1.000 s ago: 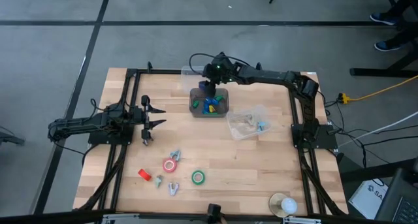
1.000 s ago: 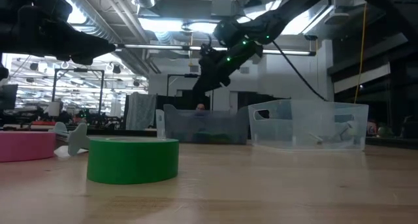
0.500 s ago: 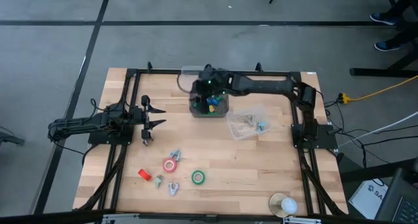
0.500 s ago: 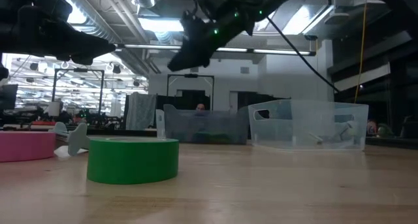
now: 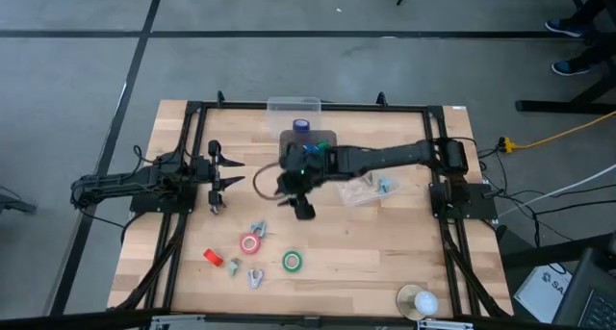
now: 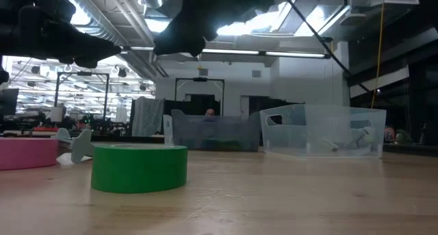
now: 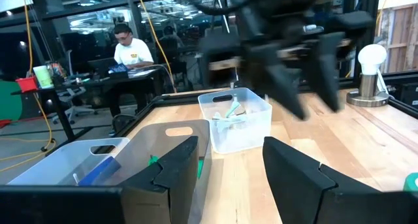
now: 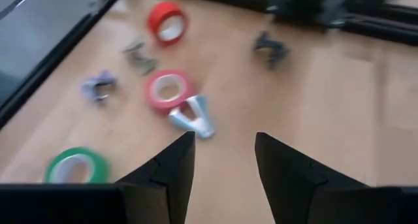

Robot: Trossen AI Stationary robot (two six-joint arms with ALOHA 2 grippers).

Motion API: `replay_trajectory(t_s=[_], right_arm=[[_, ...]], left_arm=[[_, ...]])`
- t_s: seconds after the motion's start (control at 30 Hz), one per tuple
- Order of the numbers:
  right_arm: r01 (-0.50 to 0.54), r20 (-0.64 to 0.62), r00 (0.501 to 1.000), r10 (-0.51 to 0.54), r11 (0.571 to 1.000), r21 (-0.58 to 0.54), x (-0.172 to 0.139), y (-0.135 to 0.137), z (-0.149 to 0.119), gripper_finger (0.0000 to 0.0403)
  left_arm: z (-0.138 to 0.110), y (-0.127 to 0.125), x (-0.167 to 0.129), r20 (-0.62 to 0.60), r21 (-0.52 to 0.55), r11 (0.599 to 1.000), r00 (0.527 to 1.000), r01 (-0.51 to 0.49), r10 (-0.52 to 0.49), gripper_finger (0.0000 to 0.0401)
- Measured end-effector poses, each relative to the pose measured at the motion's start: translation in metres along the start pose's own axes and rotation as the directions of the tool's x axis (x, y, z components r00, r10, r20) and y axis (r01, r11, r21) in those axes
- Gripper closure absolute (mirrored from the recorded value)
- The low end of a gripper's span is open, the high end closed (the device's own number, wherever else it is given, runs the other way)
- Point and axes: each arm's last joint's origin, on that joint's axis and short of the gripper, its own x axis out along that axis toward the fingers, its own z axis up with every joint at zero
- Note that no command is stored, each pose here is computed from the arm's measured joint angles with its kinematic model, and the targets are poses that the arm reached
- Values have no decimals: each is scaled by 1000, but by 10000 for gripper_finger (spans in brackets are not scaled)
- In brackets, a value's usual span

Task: Pick and place Stapler, Stapler remover, tape
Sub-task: Put the green tape into the top transparent bin

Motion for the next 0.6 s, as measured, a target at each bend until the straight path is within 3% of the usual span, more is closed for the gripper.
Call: replay_trajectory(t_s=[0.27,0.6], right_arm=[[-96,-106,990,92,995,-39,9,46,-4,239],[-166,-244,958,153,985,-36,10,77,-14,239]], left_arm=[[0,0,0,0,0,1000,1000,0,0,232],[0,0,0,0,0,1000,1000,0,0,232]])
